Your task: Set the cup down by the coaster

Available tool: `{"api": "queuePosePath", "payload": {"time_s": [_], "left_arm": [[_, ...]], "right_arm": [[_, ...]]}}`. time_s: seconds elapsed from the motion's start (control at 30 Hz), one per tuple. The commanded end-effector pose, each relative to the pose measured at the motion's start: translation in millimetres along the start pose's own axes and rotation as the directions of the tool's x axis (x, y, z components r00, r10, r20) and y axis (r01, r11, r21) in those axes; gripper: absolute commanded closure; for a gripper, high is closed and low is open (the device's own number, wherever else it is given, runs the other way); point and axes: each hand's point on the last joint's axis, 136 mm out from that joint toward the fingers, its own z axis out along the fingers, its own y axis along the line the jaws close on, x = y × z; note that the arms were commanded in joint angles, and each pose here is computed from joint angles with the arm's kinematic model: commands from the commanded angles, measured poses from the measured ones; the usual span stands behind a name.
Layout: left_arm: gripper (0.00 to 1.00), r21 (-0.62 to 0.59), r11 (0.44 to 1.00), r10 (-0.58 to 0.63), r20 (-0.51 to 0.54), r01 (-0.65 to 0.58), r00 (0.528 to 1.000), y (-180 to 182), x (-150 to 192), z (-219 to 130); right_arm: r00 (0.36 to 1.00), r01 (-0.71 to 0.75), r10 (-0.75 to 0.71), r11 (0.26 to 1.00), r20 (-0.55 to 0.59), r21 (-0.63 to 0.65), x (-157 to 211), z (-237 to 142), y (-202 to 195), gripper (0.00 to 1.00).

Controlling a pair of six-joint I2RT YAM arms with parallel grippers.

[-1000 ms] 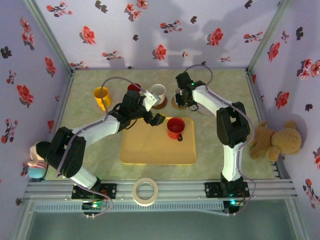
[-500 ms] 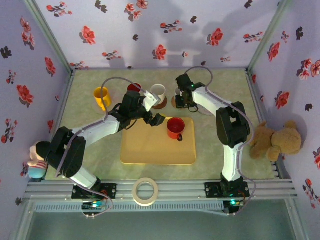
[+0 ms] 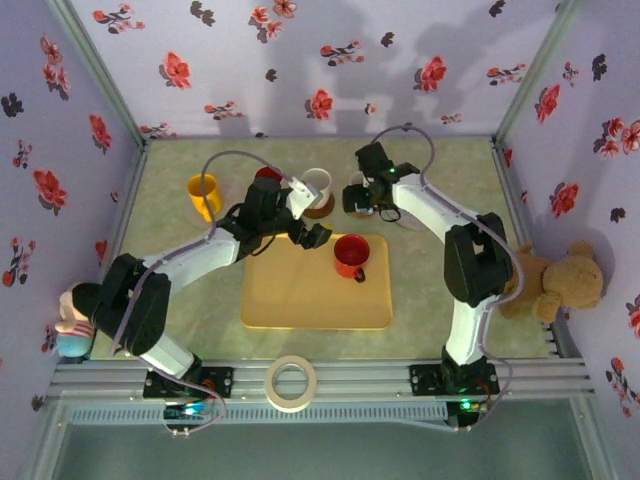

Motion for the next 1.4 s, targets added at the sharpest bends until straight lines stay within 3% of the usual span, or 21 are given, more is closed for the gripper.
{"api": "queuePosePath", "payload": {"time_s": [0.0,0.33,0.8,1.1,1.37], "left_arm": [[0.00,0.007,1.000,0.009,0.029,-0.009,1.000,3,-15,0],[0.00,0.003,1.000,0.015,0.053,-0.015,0.998,4,-32,-3],[0.00,-0.010,0.998,0.070,0.098,-0.070,0.993,-3,-66,-36],[0.00,0.018,0.996,0.087,0.068,-0.089,0.994,-25,-54,-62],[0.00,0.049,0.996,0.078,0.007,-0.079,0.997,-48,-27,-82]], "right_arm": [[1.000,0.013,-0.014,1.000,0.019,0.005,-1,-22,-1,0.00],[0.997,0.023,-0.023,1.000,0.068,0.004,-6,-52,-3,0.00],[0.945,0.175,-0.172,0.984,0.278,0.013,-4,-130,2,0.00],[0.901,0.276,-0.268,0.961,0.342,0.026,35,-167,-2,0.00],[0.898,0.355,-0.315,0.931,0.308,-0.082,81,-174,4,0.00]]}}
